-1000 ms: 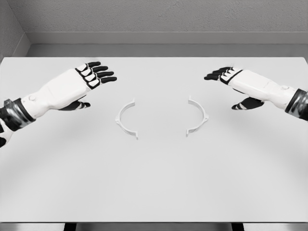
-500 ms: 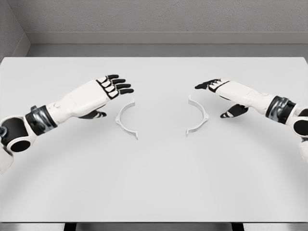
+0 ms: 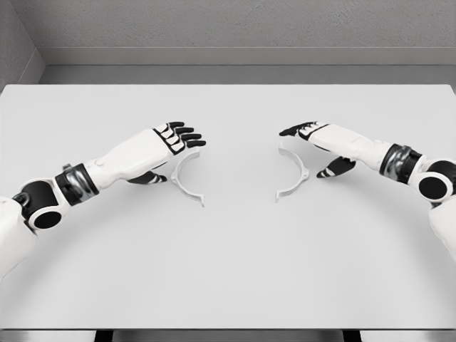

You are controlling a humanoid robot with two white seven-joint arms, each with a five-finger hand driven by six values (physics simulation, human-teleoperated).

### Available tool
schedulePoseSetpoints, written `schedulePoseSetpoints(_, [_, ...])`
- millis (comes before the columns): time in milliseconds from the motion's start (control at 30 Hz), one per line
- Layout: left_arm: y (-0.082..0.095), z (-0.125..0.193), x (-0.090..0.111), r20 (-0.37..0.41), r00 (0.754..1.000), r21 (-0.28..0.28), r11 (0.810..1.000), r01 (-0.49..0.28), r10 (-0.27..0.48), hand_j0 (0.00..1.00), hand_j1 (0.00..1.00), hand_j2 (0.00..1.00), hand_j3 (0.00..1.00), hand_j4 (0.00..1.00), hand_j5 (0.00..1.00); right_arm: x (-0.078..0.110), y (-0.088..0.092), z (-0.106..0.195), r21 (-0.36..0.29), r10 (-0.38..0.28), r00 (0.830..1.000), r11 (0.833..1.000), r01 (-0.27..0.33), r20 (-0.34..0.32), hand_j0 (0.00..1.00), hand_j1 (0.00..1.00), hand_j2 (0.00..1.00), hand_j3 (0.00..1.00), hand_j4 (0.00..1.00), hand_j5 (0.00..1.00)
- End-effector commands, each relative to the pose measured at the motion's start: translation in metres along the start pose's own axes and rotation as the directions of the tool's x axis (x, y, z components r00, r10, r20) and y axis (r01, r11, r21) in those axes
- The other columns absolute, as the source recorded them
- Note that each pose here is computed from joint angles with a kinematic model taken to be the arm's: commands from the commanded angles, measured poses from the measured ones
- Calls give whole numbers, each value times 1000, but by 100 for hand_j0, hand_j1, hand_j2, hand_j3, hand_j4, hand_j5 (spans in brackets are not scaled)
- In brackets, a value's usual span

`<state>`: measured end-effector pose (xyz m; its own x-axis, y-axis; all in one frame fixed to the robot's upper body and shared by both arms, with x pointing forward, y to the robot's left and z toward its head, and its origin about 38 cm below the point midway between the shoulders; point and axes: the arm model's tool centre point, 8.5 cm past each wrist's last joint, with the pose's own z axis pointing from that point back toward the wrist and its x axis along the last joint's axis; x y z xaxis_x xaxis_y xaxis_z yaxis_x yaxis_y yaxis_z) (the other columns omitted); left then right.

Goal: Assemble PVC drainage pipe clamps

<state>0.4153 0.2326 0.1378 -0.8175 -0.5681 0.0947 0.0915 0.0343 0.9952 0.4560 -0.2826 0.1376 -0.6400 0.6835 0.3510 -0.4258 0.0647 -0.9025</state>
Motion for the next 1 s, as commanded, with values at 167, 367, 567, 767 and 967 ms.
schedulePoseSetpoints(167, [-8,-8,-5,-20,999,4,999,-32,32,100,100,100,100,100,100,0,2,-6,0,-14,1000,1000,14,-1,100,100,100,100,100,100])
schedulePoseSetpoints(367, [-12,-10,-7,-29,999,0,999,-44,44,100,100,100,100,100,100,1,3,-11,1,-21,1000,1000,21,5,100,100,100,100,100,100])
schedulePoseSetpoints(567, [-16,-12,-8,-36,998,-1,999,-55,55,100,100,100,100,100,100,5,6,-17,8,-24,1000,1000,24,17,100,100,100,100,100,100])
schedulePoseSetpoints(767, [-17,-15,-6,-34,998,3,998,-61,61,100,100,100,100,100,100,6,5,-25,18,-20,1000,1000,20,20,100,100,100,100,100,100])
schedulePoseSetpoints(967, [-15,-19,-6,-28,998,11,998,-60,60,100,100,100,100,100,100,6,-1,-28,8,-15,1000,1000,15,22,100,100,100,100,100,100])
